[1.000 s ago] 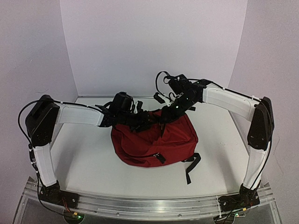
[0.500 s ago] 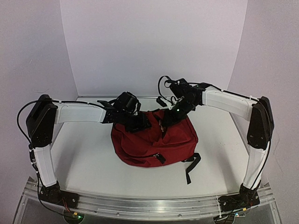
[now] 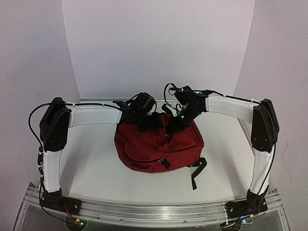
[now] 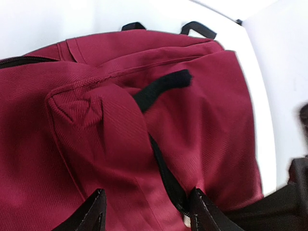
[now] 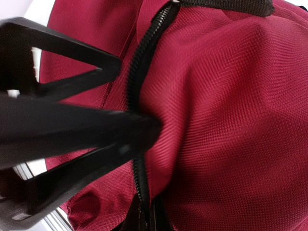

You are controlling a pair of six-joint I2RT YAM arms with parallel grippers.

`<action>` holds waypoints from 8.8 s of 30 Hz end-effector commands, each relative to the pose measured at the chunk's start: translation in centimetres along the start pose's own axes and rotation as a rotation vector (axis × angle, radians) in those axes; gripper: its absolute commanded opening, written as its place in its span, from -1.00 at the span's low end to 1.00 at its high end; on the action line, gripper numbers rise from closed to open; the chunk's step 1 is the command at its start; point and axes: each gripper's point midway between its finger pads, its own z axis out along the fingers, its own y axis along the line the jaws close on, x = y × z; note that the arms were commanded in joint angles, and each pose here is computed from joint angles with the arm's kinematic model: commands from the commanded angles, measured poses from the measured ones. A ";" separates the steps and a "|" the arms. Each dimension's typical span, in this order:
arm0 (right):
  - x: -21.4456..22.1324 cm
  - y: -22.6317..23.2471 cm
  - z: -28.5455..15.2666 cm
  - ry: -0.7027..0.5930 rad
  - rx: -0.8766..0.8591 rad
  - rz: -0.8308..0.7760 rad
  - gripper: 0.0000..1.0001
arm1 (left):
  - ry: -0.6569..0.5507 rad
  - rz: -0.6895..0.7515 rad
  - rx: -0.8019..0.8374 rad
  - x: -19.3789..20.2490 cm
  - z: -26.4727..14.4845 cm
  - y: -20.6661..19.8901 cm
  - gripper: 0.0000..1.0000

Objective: Pack the student bag
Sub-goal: Place the stationery in the student bag, then adjust the student bag at the center of the board, then zip the student bag at the center of the board.

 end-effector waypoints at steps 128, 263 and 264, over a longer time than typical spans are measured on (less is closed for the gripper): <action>-0.7 -1.2 -8.5 -0.147 -0.267 0.007 0.83 | -0.105 -0.288 0.074 -4.3 -11.4 13.8 0.60; 4.1 1.6 -7.3 -0.082 -0.282 0.050 -0.24 | 0.137 0.414 0.099 6.8 -11.7 0.8 -0.01; 4.5 1.7 -7.2 -0.079 -0.307 0.067 -0.23 | 0.157 0.459 0.083 7.4 -11.8 0.3 0.02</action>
